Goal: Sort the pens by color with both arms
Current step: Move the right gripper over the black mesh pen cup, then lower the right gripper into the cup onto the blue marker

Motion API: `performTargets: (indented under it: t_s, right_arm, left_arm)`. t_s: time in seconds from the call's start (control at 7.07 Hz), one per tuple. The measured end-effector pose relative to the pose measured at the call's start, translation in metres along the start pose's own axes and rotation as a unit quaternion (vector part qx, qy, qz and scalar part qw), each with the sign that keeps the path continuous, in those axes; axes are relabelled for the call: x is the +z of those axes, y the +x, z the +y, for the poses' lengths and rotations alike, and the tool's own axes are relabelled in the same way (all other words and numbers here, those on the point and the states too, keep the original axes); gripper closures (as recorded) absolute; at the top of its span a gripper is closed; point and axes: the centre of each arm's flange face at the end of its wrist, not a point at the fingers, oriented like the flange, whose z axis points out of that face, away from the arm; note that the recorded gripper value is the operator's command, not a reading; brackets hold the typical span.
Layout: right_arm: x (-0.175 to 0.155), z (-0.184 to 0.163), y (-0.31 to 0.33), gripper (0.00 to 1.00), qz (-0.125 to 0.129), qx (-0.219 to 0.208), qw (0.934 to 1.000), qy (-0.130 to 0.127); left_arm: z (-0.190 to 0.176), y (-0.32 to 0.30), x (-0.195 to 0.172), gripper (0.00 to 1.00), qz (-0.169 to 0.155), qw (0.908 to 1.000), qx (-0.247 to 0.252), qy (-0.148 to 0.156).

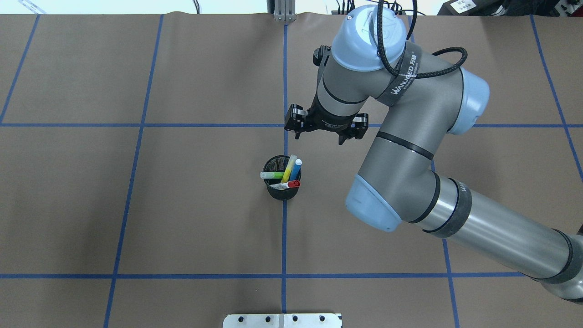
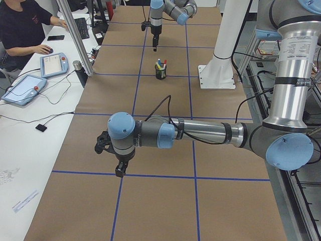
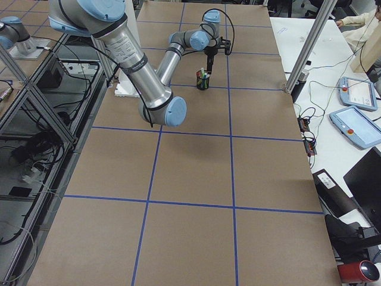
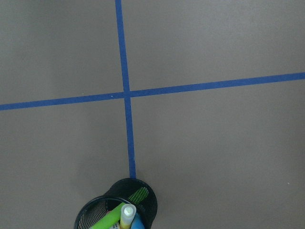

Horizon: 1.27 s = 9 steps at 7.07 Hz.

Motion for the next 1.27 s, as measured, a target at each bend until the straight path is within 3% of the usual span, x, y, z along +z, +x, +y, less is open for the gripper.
performTargets:
  t_s: [0.42, 0.85, 1.27]
  right_arm:
    - [0.015, -0.001, -0.022, 0.02, 0.02, -0.01, 0.9997, 0.006]
    - [0.036, 0.006, -0.026, 0.02, 0.032, -0.04, 0.9986, -0.008]
    - [0.048, 0.01, -0.023, 0.11, 0.037, -0.065, 0.997, -0.02]
  left_arm:
    - [0.0, 0.001, 0.0, 0.01, 0.004, 1.0, 0.0, 0.001]
    - [0.0, 0.001, 0.0, 0.01, 0.006, 1.0, 0.0, 0.001]
    - [0.0, 0.001, 0.0, 0.01, 0.006, 1.0, 0.0, 0.001]
